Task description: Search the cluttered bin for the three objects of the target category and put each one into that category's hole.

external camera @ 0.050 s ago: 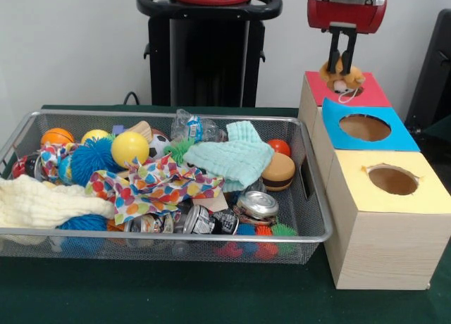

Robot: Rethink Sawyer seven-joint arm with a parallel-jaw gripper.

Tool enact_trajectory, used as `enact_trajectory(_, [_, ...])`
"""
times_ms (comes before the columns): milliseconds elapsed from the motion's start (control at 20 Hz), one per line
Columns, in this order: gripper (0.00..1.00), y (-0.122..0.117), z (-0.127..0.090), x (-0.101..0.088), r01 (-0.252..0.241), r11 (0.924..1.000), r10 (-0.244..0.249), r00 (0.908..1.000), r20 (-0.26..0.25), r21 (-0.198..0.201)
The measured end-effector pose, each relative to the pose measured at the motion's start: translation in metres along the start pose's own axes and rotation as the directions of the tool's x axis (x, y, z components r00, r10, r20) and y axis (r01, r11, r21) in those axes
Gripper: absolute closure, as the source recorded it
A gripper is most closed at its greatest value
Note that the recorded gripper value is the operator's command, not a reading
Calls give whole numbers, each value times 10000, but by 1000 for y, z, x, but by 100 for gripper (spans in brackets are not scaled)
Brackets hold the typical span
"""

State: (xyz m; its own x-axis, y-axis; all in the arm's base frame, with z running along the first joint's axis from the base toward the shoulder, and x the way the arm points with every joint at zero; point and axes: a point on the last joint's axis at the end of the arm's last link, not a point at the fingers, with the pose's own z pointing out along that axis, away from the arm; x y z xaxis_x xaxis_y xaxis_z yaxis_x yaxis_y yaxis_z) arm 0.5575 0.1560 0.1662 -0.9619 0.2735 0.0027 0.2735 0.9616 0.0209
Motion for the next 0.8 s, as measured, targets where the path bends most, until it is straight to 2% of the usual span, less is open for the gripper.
enact_trajectory(800, [100,-1,7,0,-4,10000,4,10000,-98,55])
